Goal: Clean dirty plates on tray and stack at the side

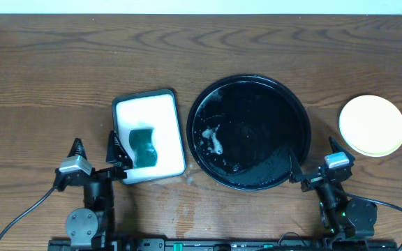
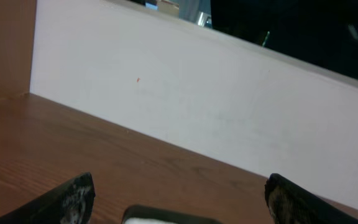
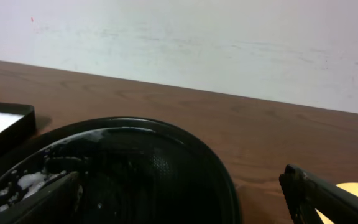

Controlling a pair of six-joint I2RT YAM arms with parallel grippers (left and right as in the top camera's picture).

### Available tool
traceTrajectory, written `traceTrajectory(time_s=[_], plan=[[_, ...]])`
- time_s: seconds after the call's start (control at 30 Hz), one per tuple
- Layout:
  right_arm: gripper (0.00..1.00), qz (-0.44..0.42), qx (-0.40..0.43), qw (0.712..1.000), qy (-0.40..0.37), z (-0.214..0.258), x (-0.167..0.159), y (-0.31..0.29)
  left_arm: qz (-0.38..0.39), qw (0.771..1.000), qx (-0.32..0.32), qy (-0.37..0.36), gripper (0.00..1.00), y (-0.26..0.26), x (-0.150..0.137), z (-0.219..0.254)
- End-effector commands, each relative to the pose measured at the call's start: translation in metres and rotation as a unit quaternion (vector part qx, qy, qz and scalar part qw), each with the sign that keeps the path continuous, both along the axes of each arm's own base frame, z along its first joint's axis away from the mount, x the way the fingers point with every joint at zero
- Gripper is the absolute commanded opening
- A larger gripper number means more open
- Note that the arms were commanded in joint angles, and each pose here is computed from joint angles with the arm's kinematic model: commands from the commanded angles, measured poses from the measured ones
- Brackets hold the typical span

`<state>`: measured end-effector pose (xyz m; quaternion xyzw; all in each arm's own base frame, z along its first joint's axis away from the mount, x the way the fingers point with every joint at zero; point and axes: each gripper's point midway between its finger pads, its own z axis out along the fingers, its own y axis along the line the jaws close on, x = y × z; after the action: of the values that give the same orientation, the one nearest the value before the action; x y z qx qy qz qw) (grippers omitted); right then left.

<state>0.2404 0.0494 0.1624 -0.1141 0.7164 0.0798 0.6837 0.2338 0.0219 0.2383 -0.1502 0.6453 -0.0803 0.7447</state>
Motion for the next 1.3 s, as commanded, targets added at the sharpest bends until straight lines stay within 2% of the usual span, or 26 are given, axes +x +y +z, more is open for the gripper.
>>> traceTrajectory(time_s=[0.0, 0.13, 0.33, 0.6, 1.27], plan=[[0.99, 0.001, 0.008, 1.000, 0.002, 0.000, 0.000, 0.001, -0.002, 1.000, 0.010, 0.007, 0.88, -0.001, 0.008, -0.027], [0.99, 0.001, 0.008, 1.000, 0.003, -0.001, 0.000, 0.001, 0.000, 0.999, 0.008, 0.037, 0.88, 0.000, 0.011, -0.051], [0.99, 0.001, 0.008, 1.000, 0.003, -0.001, 0.000, 0.001, 0.000, 0.999, 0.007, 0.053, 0.88, 0.001, 0.012, -0.059], [0.99, 0.001, 0.008, 1.000, 0.003, -0.001, 0.000, 0.001, -0.001, 0.990, 0.005, 0.142, 0.88, 0.001, 0.009, -0.103], [0.99, 0.001, 0.008, 1.000, 0.002, 0.000, 0.000, 0.001, 0.000, 0.990, 0.005, 0.140, 0.88, 0.001, 0.009, -0.102]])
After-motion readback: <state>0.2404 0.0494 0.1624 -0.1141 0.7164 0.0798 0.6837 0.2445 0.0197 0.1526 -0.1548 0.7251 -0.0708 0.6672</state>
